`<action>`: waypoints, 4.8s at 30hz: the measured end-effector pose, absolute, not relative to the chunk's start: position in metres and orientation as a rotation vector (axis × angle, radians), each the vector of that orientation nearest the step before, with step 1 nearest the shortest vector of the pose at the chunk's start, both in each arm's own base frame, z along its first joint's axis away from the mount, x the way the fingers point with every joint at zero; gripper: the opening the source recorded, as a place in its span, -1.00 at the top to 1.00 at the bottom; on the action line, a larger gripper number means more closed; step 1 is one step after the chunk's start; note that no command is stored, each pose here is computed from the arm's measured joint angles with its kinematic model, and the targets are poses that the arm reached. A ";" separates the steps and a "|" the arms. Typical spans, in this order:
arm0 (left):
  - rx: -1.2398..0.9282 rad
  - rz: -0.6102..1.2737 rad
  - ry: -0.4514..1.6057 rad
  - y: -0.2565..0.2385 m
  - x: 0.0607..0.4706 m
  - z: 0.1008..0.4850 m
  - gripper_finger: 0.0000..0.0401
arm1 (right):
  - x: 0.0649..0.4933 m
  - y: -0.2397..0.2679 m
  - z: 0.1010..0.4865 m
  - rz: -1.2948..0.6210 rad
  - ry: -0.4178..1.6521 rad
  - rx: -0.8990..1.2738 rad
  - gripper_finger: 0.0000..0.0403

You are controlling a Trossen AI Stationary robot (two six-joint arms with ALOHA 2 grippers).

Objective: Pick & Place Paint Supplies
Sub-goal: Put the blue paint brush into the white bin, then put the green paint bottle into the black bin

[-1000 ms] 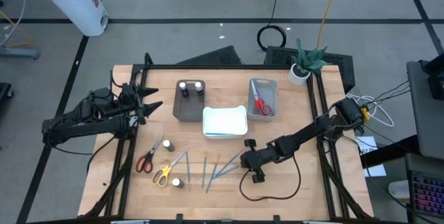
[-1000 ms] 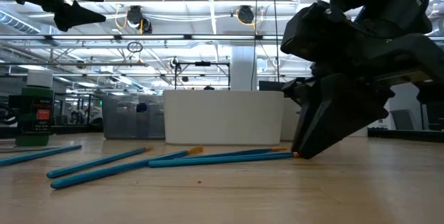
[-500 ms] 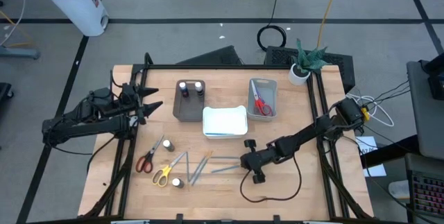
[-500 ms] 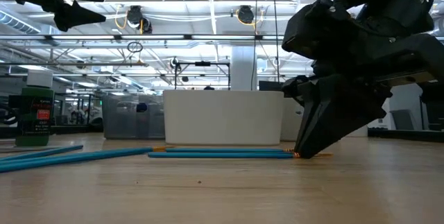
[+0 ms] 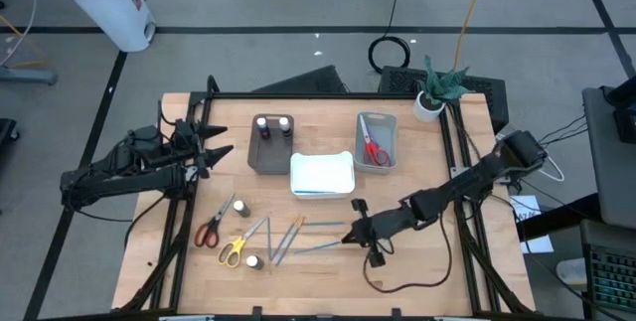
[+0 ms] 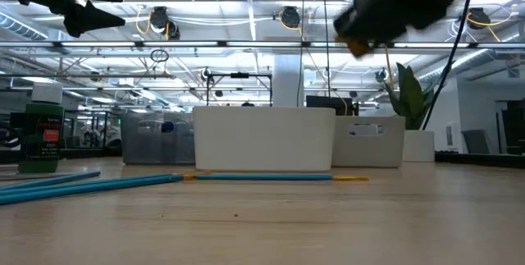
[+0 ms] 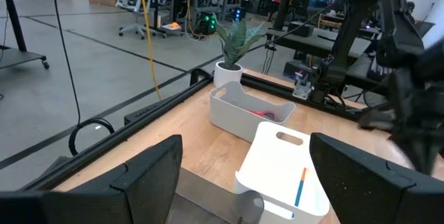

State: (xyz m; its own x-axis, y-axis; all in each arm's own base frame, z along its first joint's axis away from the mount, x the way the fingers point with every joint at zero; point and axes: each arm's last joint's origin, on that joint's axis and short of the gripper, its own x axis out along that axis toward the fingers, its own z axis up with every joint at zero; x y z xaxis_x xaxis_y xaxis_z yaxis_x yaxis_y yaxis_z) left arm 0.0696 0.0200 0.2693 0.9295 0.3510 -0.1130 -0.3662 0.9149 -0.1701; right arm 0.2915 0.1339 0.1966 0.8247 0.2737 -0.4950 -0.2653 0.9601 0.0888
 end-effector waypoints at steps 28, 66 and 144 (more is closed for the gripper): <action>-0.190 0.369 0.081 0.020 0.070 0.269 -0.62 | 0.307 -0.002 0.186 -0.264 0.545 0.186 1.00; -0.190 0.369 0.082 0.020 0.070 0.269 -0.61 | 0.289 0.039 0.212 -0.098 0.479 0.314 0.34; -0.633 0.205 1.462 -0.023 0.170 0.261 -0.61 | 0.151 0.033 0.194 -0.079 -0.075 0.064 0.54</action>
State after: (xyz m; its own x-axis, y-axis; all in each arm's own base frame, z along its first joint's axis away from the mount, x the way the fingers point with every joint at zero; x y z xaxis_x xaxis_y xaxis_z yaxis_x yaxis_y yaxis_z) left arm 0.1702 -0.0228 0.2607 0.1253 -0.2442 -0.9616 -0.4989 0.8223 -0.2738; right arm 0.1513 0.0329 0.1944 0.9941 -0.0808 0.0727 0.0760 0.9949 0.0669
